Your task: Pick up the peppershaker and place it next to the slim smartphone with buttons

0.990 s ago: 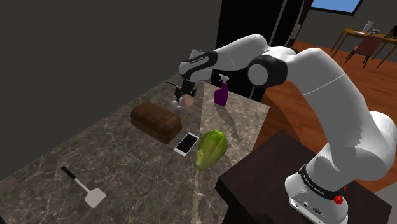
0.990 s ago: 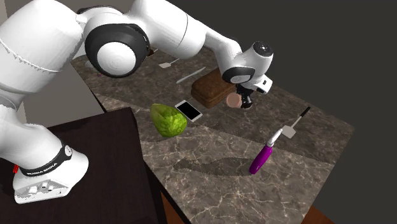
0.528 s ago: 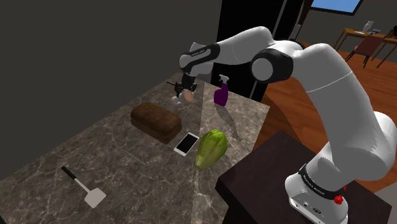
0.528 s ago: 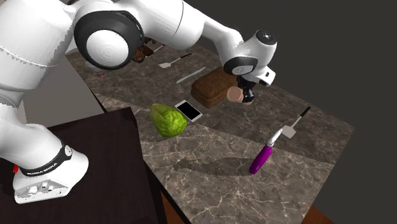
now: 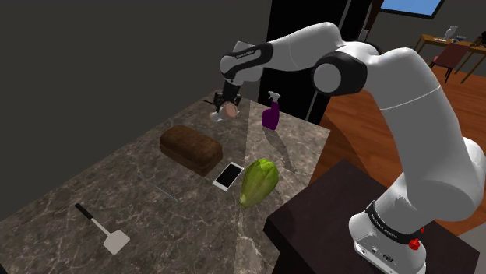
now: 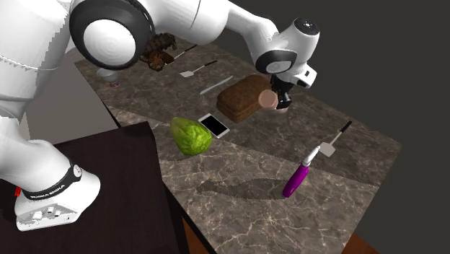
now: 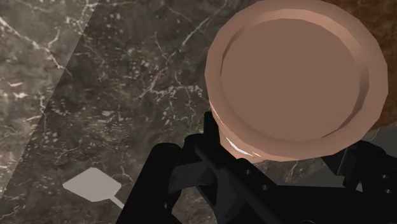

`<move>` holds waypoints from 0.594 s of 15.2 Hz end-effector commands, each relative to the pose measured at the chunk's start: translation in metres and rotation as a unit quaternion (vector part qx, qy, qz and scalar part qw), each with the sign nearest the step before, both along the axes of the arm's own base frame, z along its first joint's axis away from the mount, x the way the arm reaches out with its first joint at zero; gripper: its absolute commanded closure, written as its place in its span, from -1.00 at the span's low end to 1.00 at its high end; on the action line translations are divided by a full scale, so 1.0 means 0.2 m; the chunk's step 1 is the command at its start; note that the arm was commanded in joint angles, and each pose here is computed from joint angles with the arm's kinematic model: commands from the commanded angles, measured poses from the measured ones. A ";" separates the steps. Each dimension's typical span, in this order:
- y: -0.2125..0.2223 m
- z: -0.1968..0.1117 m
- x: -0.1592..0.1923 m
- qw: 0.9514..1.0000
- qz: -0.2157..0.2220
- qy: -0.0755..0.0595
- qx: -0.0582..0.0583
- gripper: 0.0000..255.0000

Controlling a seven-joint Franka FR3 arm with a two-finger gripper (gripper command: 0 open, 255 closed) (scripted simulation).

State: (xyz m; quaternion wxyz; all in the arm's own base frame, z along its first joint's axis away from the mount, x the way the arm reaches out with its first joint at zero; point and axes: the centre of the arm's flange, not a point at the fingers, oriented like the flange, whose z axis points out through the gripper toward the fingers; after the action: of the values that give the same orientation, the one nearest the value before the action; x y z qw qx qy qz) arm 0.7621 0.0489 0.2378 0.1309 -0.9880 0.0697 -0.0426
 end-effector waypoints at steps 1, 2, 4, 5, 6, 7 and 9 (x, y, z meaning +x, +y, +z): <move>0.00 0.03 0.00 1.000 0.000 0.000 0.000 1.00; 0.05 0.03 -0.05 1.000 0.000 0.000 0.000 1.00; 0.14 0.04 -0.14 1.000 0.000 0.000 0.000 1.00; 0.18 0.04 -0.19 1.000 0.000 0.000 0.000 1.00; 0.23 0.04 -0.24 1.000 0.000 0.000 0.000 1.00; 0.27 0.04 -0.29 1.000 0.000 0.000 0.000 1.00; 0.36 0.04 -0.38 1.000 0.000 0.000 0.000 1.00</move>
State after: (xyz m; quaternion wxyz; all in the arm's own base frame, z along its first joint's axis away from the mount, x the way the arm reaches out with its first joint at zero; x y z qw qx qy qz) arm 0.6946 0.1109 0.2437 0.1310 -0.9881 0.0693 -0.0423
